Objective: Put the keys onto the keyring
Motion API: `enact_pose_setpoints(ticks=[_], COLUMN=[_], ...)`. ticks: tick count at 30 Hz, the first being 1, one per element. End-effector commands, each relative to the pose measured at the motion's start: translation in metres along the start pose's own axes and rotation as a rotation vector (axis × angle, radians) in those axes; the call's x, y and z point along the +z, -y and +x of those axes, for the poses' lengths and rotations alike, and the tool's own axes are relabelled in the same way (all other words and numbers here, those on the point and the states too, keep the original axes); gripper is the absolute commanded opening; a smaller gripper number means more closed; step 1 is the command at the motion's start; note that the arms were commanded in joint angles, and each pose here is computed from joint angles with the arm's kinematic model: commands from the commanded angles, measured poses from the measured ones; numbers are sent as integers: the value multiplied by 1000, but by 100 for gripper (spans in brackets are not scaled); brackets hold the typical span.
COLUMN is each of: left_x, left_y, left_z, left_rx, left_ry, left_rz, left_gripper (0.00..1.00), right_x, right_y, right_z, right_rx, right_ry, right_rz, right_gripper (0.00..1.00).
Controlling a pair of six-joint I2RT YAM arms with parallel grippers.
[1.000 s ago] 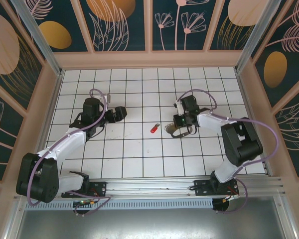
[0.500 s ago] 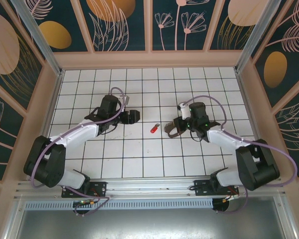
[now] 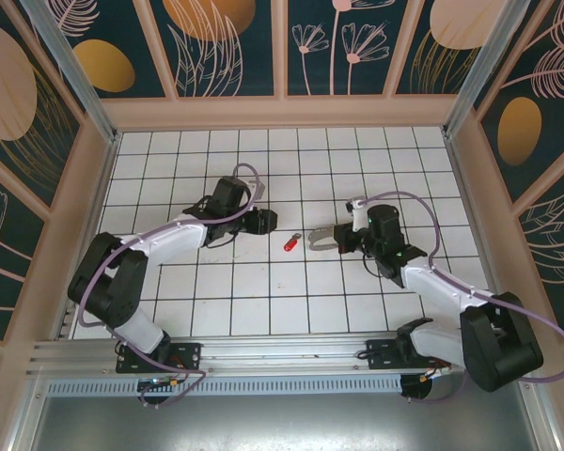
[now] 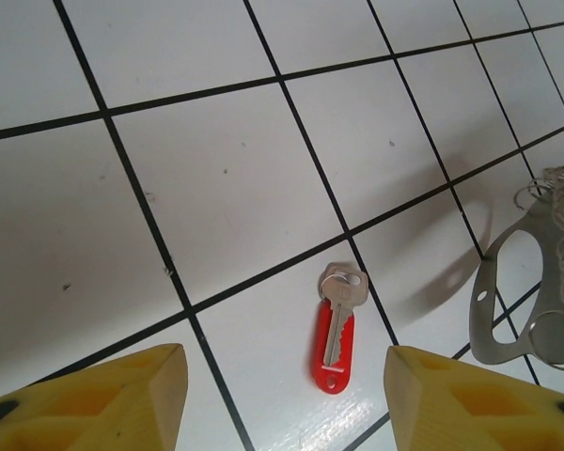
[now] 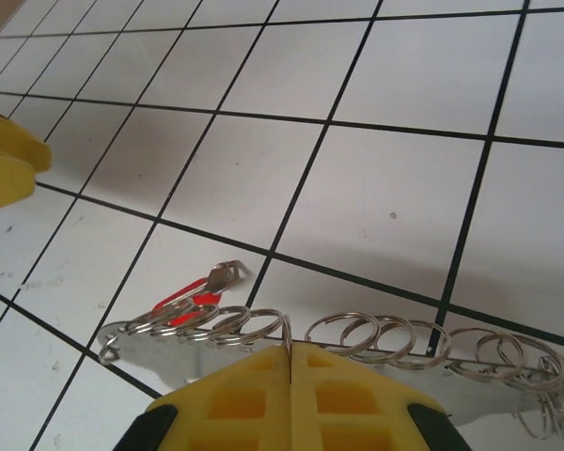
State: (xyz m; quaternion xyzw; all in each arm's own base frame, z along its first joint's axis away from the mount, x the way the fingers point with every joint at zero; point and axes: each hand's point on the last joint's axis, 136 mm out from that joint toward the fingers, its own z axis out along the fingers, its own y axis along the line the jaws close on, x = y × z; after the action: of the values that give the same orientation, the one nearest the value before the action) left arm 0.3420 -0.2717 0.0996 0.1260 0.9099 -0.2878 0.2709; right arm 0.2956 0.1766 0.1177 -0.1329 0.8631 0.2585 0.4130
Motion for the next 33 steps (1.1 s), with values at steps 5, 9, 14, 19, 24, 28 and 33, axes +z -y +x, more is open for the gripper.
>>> enact_pose_setpoints(ticks=[5,9,14,19,24,28,33], left_x=[31,42,58,71,81,89,94], left_y=[16,26,34,36,33,33,21], left_z=[9,11,21,31,35,38,46], left_rx=[92,136,192,229,240,265,275], left_ry=[-66,-89,-134,-165,-178,-194,-219], left_rz=[-43,-56,-85,-121,-156,-195,-263], left_gripper=[51,50,50,51,53,53,51], right_x=[-19,-24,-26,-28,-34,-35,-36], right_y=[4,7,6,8,8,9,9], right_z=[-17,-17,-14,-11,-12,-11,-14], right_rx=[76,98,119,134,145,142,139], right_ry=[112,119,127,126,149,146,153], right_rz=[41,61,57,65,67,72,74], right_gripper=[0,0,0,0,0,0,0])
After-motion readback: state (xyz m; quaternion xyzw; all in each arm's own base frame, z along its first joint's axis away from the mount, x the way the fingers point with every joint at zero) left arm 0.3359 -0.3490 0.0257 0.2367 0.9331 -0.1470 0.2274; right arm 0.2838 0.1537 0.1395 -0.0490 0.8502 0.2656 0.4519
